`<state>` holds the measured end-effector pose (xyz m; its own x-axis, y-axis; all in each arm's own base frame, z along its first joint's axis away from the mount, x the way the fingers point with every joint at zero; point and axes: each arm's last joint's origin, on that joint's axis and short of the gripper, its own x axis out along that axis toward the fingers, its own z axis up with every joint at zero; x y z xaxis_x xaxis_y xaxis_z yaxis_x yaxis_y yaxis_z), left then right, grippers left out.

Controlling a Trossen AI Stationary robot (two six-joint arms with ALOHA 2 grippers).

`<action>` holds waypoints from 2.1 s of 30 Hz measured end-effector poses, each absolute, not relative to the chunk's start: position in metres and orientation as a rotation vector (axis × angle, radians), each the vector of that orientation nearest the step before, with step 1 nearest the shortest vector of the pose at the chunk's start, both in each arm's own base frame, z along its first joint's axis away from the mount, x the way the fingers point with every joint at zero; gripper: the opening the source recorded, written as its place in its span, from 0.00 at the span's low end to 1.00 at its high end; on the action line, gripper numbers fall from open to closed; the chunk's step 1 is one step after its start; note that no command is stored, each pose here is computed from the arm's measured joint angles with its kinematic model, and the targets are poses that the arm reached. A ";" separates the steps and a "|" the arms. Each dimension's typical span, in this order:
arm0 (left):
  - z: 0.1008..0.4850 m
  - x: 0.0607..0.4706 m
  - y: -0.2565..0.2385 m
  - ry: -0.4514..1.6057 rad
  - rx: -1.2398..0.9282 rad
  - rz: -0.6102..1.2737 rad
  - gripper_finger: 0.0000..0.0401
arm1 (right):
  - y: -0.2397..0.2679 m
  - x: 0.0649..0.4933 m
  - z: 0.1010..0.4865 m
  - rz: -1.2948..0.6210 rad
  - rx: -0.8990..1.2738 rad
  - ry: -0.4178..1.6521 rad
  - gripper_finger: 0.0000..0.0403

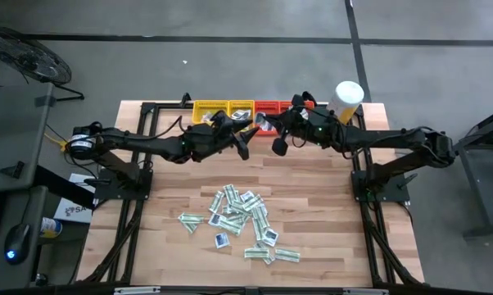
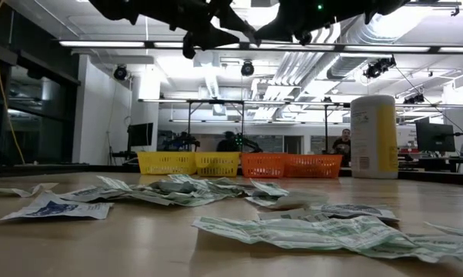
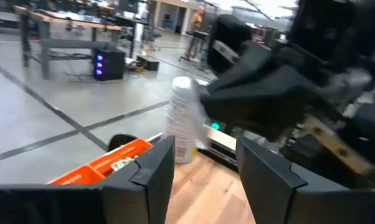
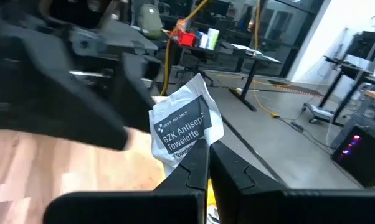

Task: Pick & Place First Aid Supplies
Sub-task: Put the gray packet into the right yellow bin

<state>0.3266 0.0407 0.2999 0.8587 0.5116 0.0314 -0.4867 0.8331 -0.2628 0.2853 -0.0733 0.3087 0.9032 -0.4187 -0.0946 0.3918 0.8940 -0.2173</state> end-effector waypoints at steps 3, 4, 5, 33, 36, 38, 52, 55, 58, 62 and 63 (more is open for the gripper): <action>0.300 0.326 0.042 -0.112 -0.253 0.561 0.42 | -0.072 0.286 0.309 -0.396 -0.194 0.137 0.00; 0.301 0.326 0.042 -0.114 -0.253 0.563 0.42 | -0.072 0.286 0.309 -0.393 -0.194 0.138 0.00; 0.301 0.326 0.042 -0.119 -0.254 0.562 0.42 | -0.072 0.286 0.309 -0.392 -0.194 0.137 0.00; 0.297 0.328 0.042 -0.109 -0.258 0.571 0.01 | -0.071 0.286 0.307 -0.361 -0.176 0.151 0.07; 0.294 0.327 0.049 -0.090 -0.304 0.593 0.01 | -0.075 0.281 0.309 -0.367 -0.124 0.155 0.14; 0.291 0.326 0.055 -0.073 -0.336 0.610 0.01 | -0.080 0.274 0.312 -0.360 -0.039 0.151 0.20; 0.250 0.299 0.133 0.178 -0.738 0.787 0.00 | -0.105 0.223 0.314 -0.501 0.142 0.328 0.49; 0.239 0.296 0.154 0.189 -0.807 0.799 0.00 | -0.106 0.216 0.312 -0.515 0.155 0.380 0.49; 0.225 0.298 0.171 0.192 -0.852 0.766 0.00 | -0.106 0.208 0.309 -0.532 0.159 0.447 0.50; 0.210 0.305 0.188 0.225 -0.932 0.743 0.00 | -0.109 0.198 0.306 -0.559 0.179 0.502 0.50; 0.207 0.306 0.192 0.243 -0.949 0.736 0.00 | -0.109 0.196 0.306 -0.566 0.186 0.510 0.50</action>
<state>0.3062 0.1923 0.2075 0.7354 0.4637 -0.4941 -0.6667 0.3647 -0.6500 0.1962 -0.1092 0.3058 0.7246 -0.4645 -0.5091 0.5547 0.8315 0.0309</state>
